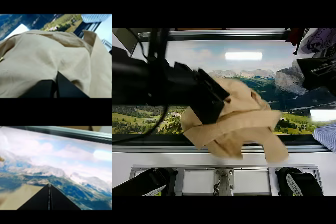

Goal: Fold the clothes and pants, and hang the long-sleeved shirts on hangers.

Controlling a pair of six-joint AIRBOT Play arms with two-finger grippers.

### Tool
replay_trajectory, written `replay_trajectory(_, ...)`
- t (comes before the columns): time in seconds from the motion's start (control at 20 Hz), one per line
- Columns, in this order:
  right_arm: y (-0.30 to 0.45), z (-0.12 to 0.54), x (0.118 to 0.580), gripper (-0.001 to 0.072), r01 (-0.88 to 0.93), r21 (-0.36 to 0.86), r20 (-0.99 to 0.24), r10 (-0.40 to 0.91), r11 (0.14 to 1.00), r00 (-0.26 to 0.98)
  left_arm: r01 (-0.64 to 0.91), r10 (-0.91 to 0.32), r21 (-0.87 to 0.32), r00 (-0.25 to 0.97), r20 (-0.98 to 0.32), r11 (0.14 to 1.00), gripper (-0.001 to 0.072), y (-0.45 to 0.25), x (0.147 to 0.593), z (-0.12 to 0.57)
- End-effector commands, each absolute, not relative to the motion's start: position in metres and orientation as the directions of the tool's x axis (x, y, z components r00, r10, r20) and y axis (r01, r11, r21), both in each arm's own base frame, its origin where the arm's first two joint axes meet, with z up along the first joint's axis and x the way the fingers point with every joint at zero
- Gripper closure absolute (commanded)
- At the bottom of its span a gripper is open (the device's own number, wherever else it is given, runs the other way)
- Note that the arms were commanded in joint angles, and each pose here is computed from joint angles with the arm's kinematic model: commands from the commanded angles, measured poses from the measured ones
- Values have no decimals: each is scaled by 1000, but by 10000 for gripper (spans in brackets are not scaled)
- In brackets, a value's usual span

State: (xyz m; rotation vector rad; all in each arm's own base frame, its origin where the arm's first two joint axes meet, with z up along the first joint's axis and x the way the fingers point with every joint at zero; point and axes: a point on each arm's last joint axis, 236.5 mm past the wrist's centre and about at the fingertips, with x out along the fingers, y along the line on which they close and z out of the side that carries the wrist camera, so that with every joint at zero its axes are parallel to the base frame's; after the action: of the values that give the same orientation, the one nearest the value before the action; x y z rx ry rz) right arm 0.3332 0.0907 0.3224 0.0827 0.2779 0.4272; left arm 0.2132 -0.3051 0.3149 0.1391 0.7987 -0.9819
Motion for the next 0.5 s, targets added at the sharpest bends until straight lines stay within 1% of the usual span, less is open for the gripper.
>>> replay_trajectory(0.0,78,319,332,702,-353,160,-270,385,922,882,743,-615,-244,274,-739,624,693,-310,224,257)
replay_trajectory(0.1,79,309,335,702,-357,169,-303,393,919,868,669,-595,-268,320,-737,693,694,-313,267,210)
replay_trajectory(0.2,80,298,340,702,-359,182,-336,401,915,852,579,-559,-279,386,-734,766,693,-307,320,165)
replay_trajectory(0.25,81,292,342,702,-360,188,-353,405,914,843,531,-537,-283,417,-733,799,564,-299,347,150)
replay_trajectory(0.3,82,286,344,702,-362,195,-372,410,911,832,480,-514,-286,456,-726,830,186,-287,377,141)
replay_trajectory(0.35,83,279,345,702,-364,203,-392,416,909,820,420,-488,-296,487,-724,858,9,-271,402,137)
replay_trajectory(0.4,84,273,346,702,-367,210,-412,422,906,807,365,-460,-303,502,-733,880,28,-252,422,135)
replay_trajectory(0.45,85,268,346,702,-371,216,-430,429,903,794,314,-435,-312,503,-747,897,28,-231,435,136)
